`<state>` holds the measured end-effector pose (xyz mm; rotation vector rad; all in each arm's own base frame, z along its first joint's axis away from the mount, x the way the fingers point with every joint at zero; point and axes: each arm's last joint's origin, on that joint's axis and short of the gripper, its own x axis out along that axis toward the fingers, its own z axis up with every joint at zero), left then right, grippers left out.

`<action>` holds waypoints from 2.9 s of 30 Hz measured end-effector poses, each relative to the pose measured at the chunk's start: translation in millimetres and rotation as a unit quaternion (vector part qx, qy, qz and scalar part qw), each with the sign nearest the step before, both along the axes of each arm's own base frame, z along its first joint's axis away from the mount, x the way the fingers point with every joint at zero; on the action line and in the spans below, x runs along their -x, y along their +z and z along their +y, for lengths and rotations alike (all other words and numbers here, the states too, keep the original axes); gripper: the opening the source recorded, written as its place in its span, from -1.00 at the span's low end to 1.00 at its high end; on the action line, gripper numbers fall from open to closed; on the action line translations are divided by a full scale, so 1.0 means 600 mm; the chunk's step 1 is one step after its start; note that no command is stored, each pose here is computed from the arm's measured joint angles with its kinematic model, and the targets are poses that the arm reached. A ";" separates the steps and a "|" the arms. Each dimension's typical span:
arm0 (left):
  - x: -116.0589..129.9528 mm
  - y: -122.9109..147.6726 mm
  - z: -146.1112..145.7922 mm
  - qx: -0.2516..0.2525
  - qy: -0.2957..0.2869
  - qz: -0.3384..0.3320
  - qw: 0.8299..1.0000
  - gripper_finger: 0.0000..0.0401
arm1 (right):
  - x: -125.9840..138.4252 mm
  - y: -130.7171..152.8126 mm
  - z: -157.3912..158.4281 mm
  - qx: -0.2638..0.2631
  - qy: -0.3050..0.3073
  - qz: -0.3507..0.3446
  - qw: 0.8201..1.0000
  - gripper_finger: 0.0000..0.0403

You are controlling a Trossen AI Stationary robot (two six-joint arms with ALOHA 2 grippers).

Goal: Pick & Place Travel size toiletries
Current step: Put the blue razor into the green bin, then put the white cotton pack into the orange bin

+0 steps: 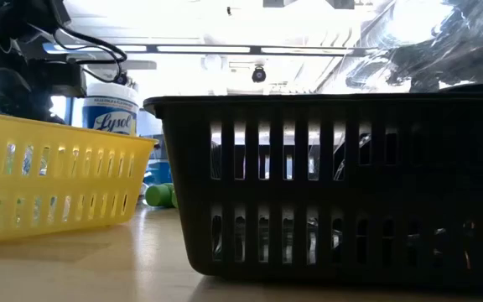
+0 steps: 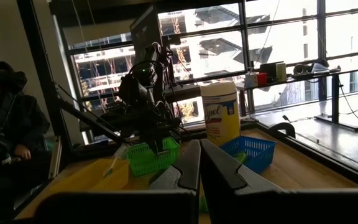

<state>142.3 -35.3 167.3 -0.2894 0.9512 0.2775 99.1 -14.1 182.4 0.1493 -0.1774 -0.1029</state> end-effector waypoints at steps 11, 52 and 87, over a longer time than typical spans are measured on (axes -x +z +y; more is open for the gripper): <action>-0.014 0.109 -0.005 0.053 0.067 -0.020 0.996 -0.93 | 0.000 0.000 0.001 0.002 0.013 0.001 1.000 -0.98; -0.048 0.066 -0.028 0.102 0.260 0.151 0.948 -0.94 | 0.000 0.003 0.004 0.012 0.036 -0.007 0.999 -0.98; -0.074 0.033 -0.015 0.082 0.214 0.236 0.945 -0.71 | 0.000 0.002 0.004 0.009 0.040 -0.005 0.999 -0.98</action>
